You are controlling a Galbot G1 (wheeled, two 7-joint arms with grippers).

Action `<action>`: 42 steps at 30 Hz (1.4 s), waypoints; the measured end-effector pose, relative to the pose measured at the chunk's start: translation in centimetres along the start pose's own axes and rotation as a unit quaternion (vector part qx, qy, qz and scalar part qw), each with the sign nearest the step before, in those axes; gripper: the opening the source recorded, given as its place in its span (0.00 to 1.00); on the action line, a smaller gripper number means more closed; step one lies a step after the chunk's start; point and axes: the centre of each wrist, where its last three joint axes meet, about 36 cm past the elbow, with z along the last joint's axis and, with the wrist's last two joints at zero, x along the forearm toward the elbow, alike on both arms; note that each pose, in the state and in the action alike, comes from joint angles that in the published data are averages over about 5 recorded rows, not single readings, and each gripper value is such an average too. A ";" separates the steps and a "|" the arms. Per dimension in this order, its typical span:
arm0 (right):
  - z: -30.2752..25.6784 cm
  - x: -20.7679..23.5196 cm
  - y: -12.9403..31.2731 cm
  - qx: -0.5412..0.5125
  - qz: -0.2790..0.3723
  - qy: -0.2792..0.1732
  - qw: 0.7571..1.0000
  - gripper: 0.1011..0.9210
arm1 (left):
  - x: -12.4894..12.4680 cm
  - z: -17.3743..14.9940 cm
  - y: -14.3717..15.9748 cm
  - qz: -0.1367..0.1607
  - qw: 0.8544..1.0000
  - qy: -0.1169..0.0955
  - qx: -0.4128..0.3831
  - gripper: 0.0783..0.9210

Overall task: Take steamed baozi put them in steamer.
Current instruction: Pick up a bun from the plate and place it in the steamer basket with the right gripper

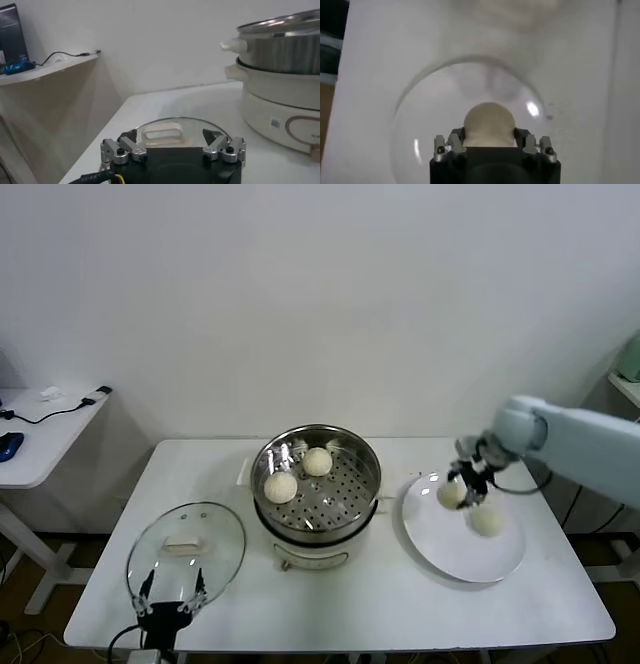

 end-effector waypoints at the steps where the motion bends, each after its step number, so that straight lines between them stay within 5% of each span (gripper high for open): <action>1: -1.2 1.3 -1.0 0.025 0.006 -0.005 1.000 0.67 | 0.0 0.0 -0.1 0.001 1.000 0.000 0.000 0.88; 9: -12.1 6.1 -5.3 0.231 0.018 -0.033 0.972 0.67 | 0.4 -0.3 0.0 0.003 1.000 -0.001 -0.001 0.88; 19: -21.9 1.2 -5.2 0.437 -0.025 -0.054 0.898 0.67 | 0.7 0.0 0.1 -0.003 1.000 0.002 -0.002 0.88; 27: -24.7 -3.8 -4.2 0.506 -0.060 -0.070 0.857 0.67 | 1.0 0.3 0.1 -0.008 1.000 0.006 0.000 0.88; 36: -25.6 -7.9 -3.8 0.533 -0.077 -0.074 0.839 0.68 | 0.9 0.4 0.1 -0.010 1.000 0.007 0.000 0.88; 42: -25.9 -9.1 -4.1 0.538 -0.070 -0.082 0.836 0.81 | 0.9 0.4 0.2 -0.011 1.000 0.007 -0.001 0.88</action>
